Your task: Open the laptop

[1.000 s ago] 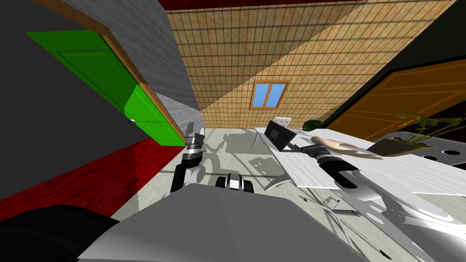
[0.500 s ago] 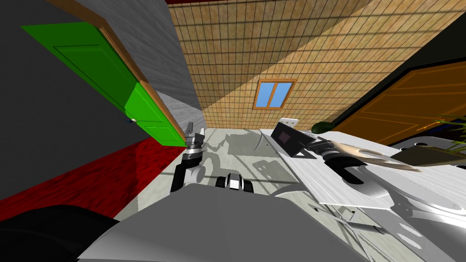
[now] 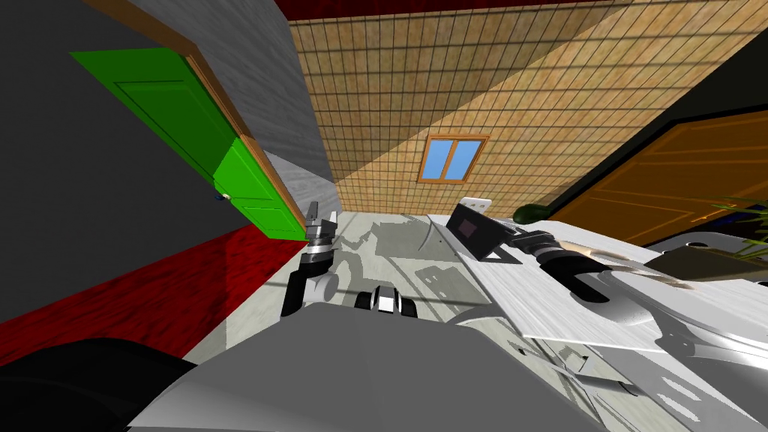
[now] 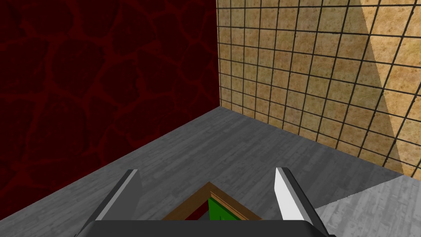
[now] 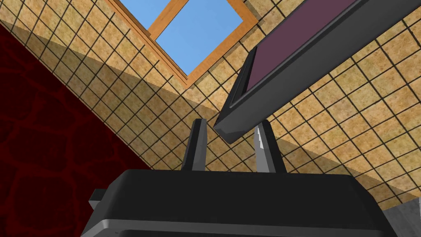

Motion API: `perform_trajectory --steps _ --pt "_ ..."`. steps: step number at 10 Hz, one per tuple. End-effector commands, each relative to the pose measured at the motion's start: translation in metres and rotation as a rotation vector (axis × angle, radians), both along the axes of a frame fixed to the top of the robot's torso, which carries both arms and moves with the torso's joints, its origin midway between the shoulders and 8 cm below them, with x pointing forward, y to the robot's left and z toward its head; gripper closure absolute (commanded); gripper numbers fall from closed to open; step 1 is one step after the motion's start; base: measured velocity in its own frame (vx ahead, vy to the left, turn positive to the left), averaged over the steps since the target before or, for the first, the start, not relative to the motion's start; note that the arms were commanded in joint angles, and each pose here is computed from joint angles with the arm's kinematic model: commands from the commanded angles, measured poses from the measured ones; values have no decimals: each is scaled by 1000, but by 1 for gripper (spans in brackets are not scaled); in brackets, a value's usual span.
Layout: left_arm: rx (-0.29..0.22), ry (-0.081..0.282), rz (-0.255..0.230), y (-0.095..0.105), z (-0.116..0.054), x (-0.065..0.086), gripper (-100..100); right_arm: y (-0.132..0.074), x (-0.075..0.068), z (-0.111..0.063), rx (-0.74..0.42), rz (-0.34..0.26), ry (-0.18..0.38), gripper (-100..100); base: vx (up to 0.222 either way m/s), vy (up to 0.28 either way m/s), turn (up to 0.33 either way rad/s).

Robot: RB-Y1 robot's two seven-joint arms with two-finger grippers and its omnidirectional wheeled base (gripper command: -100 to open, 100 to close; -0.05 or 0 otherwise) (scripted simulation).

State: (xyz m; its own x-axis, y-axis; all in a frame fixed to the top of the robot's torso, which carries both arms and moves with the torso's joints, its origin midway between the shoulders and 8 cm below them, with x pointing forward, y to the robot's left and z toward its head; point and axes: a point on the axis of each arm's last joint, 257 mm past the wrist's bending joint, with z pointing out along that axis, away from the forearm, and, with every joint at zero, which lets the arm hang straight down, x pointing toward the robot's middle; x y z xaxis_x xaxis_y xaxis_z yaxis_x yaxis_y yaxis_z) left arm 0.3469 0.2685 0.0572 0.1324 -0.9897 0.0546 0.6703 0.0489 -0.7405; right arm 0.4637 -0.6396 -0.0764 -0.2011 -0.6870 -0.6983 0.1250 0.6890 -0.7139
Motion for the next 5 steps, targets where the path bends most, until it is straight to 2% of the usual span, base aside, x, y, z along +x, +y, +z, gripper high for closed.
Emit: perform_trajectory --steps 1,5 --pt "0 0 0 0 0 0 0 -9 -5 -8 76 -9 15 100 -7 -46 18" --pt "0 0 0 0 0 0 0 -27 -10 -8 224 -27 24 100 -12 -63 47"
